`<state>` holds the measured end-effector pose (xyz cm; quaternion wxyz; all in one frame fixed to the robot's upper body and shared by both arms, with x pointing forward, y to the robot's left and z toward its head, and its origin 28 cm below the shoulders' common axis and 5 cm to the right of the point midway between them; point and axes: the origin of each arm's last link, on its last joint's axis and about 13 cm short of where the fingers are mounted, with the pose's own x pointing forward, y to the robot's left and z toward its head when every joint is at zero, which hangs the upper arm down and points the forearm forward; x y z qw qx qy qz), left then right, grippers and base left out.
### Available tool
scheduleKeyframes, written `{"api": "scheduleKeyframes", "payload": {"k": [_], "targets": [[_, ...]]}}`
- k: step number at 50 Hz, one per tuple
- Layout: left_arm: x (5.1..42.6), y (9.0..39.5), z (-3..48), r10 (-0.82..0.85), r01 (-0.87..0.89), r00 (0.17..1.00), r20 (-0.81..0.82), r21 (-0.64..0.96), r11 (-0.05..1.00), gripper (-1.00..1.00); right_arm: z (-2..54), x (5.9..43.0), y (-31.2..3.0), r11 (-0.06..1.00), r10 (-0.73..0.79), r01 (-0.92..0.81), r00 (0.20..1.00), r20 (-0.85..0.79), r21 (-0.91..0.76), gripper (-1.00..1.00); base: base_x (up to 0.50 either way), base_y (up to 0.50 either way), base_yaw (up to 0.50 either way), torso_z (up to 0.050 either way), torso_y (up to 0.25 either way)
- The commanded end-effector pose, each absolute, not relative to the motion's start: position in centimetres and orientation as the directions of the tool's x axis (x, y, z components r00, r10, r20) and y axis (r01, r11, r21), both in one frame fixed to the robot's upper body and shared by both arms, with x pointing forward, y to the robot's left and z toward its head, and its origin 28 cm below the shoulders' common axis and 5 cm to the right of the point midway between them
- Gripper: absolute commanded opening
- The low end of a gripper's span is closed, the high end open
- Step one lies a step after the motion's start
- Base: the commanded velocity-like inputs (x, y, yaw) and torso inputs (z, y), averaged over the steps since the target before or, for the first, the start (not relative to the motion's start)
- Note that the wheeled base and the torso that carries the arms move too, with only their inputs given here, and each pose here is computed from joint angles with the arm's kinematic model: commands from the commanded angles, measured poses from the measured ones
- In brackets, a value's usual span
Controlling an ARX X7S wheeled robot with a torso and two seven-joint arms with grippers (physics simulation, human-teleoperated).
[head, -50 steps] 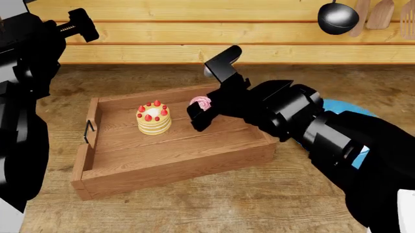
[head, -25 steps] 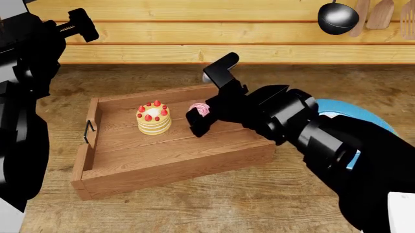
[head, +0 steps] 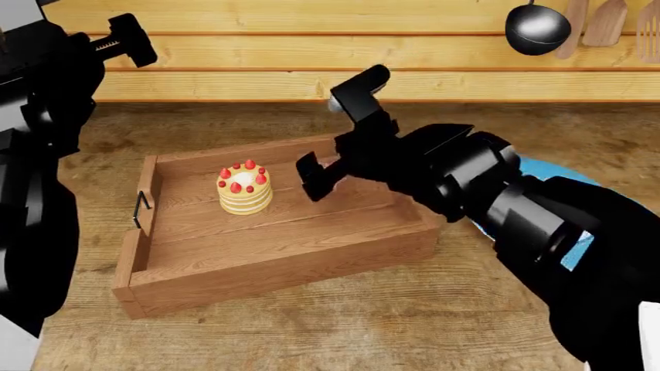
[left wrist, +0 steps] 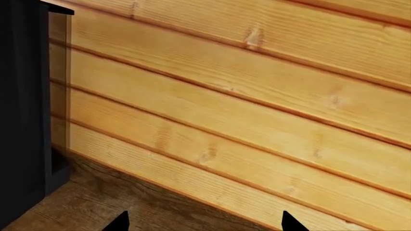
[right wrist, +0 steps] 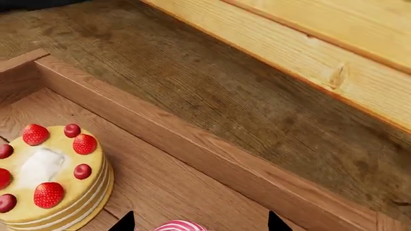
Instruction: Move the dessert items from the plate to the tray.
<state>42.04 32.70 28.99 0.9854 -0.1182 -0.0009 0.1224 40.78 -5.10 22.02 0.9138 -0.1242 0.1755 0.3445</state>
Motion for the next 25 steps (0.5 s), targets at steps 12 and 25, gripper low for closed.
{"api": "scheduleKeyframes", "payload": {"k": [12,25], "targets": [[42.0,32.7,28.9,0.239,-0.239,0.971,-0.029,-0.229,0.944,1.0,31.5,37.7,-8.8,0.785,0.618,-0.618,0.786,-0.001,0.053,1.0,0.0,0.0,0.0,0.0,0.0],[42.0,32.7,28.9,0.236,-0.237,0.971,-0.032,-0.229,0.944,1.0,34.6,31.4,-12.4,0.809,0.577,-0.584,0.81,0.109,0.059,1.0,0.0,0.0,0.0,0.0,0.0]]}}
